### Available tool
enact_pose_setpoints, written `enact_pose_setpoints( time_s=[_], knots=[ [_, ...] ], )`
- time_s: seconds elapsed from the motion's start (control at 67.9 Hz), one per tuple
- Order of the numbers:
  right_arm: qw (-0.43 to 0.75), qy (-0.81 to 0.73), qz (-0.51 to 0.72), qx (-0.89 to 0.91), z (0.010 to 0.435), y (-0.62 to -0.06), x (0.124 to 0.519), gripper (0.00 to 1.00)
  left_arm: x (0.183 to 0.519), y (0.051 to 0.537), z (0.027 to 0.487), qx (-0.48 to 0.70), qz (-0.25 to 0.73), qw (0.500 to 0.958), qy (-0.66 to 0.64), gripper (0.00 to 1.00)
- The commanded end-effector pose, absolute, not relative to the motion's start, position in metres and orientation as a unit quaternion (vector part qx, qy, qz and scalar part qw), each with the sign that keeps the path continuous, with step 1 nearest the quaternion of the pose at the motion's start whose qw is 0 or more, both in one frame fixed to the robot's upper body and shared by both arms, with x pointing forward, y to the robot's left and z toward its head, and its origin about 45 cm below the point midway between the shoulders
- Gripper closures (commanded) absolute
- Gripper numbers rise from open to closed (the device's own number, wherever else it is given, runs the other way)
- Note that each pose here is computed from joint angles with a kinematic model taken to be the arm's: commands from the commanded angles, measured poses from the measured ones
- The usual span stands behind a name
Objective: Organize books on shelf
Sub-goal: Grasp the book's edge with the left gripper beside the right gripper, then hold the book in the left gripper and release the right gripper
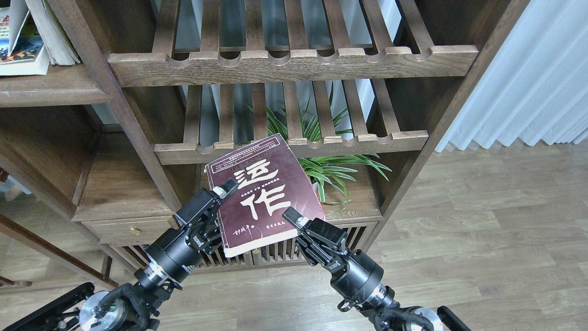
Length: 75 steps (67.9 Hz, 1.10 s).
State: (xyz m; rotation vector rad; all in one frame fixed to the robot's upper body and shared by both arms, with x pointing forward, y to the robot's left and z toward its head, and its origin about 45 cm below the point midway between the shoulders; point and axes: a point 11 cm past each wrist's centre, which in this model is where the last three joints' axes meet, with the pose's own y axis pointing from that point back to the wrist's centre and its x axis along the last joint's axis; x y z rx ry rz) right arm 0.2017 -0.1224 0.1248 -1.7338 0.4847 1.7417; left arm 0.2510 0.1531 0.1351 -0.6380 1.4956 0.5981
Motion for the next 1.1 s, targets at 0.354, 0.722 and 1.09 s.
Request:
enact_pose_setpoints(
  time_s=[0.354, 0.722, 1.09],
  knots=[
    [0.311, 0.184, 0.660, -0.659, 0.125, -0.122, 0.202, 0.97, 0.278, 0.139, 0.139, -0.321, 0.263, 0.638, 0.649, 0.12],
    [0.309, 0.183, 0.659, -0.661, 0.125, -0.121, 0.201, 0.97, 0.278, 0.130, 0.141, -0.341, 0.259, 0.624, 0.654, 0.95],
    [0.278, 0.198, 0.658, -0.672, 0.112, -0.121, 0.196, 0.41, 0.267, 0.134, 0.138, -0.322, 0.255, 0.632, 0.657, 1.00]
  ],
)
